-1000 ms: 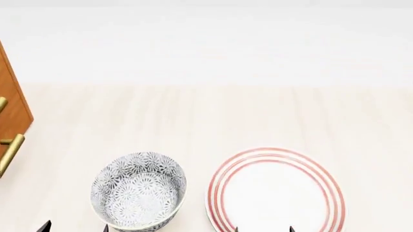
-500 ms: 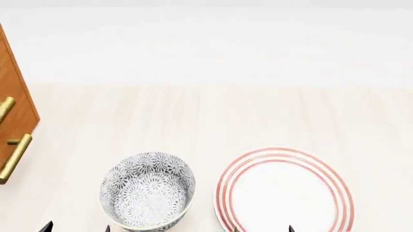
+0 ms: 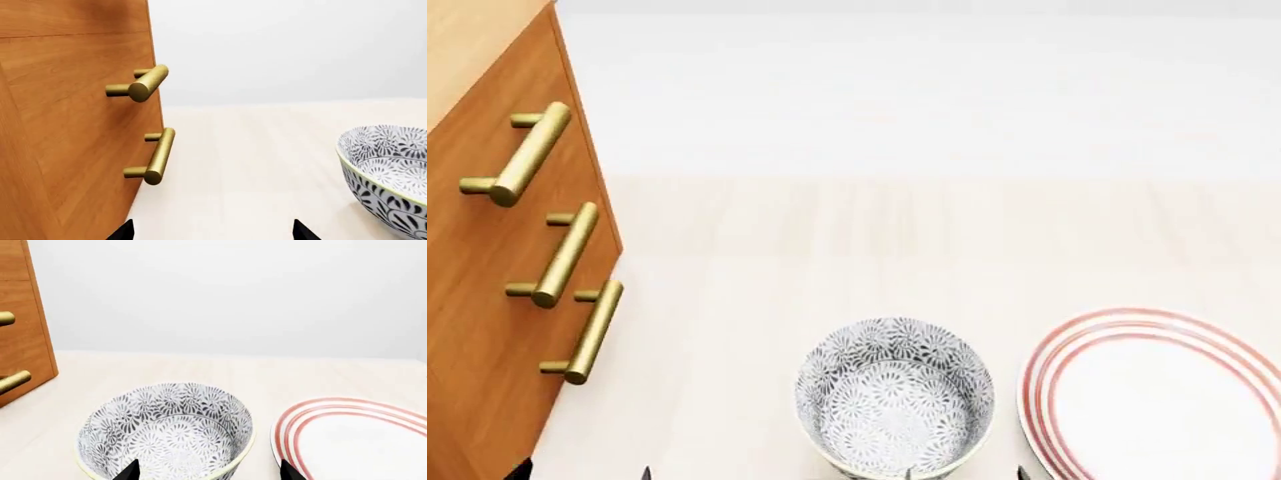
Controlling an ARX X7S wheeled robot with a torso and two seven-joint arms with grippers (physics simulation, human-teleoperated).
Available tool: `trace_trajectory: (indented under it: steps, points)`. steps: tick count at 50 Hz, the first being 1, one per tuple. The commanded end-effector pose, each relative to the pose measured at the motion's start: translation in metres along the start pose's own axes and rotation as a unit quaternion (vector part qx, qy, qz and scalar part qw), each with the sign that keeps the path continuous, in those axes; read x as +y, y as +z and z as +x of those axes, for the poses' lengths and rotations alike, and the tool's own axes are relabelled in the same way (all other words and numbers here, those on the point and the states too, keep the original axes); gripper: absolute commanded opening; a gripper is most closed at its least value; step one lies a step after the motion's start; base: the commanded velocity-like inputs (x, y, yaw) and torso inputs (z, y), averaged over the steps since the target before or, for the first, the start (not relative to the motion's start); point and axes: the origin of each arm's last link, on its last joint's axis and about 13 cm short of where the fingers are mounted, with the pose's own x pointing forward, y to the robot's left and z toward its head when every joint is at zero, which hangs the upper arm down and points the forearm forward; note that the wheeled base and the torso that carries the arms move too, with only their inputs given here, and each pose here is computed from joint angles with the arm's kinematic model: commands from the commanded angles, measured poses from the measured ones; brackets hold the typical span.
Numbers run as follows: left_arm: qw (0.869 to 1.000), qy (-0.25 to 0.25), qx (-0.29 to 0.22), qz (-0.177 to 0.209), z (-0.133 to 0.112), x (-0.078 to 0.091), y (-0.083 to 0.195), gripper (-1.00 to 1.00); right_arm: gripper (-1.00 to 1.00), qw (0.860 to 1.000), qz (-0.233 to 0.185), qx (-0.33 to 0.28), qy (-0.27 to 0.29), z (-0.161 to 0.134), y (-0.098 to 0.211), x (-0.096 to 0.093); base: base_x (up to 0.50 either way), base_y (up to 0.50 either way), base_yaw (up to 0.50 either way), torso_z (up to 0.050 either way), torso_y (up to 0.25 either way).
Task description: Open the top drawer of the cabinet.
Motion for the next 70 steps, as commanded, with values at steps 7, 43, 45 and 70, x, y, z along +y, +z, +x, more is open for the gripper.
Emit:
trace_trajectory:
  steps: [7,43,45,70]
  points:
    - [1.0,0.005,-0.003,-0.006,0.003,0.0,0.001,1.0,1.0,1.0,0.002,0.003,-0.007,0.002,0.0,-0.002,0.0,0.0,0.0,0.0,0.0]
    - [0.863,0.02,-0.081,0.499,0.062,0.015,0.058,1.0,1.0,1.0,0.0,0.006,-0.011,0.003,-0.002,-0.003,0.0,0.0,0.0,0.0,0.0]
    - [0.862,0.021,-0.079,0.5,0.063,0.015,0.059,1.0,1.0,1.0,0.0,0.006,-0.011,0.003,-0.001,-0.003,0.0,0.0,0.0,0.0,0.0]
    - [0.753,0.071,-0.088,0.648,0.075,0.032,0.108,1.0,1.0,1.0,0.001,0.008,-0.011,0.003,-0.003,-0.003,0.0,0.0,0.0,0.0,0.0]
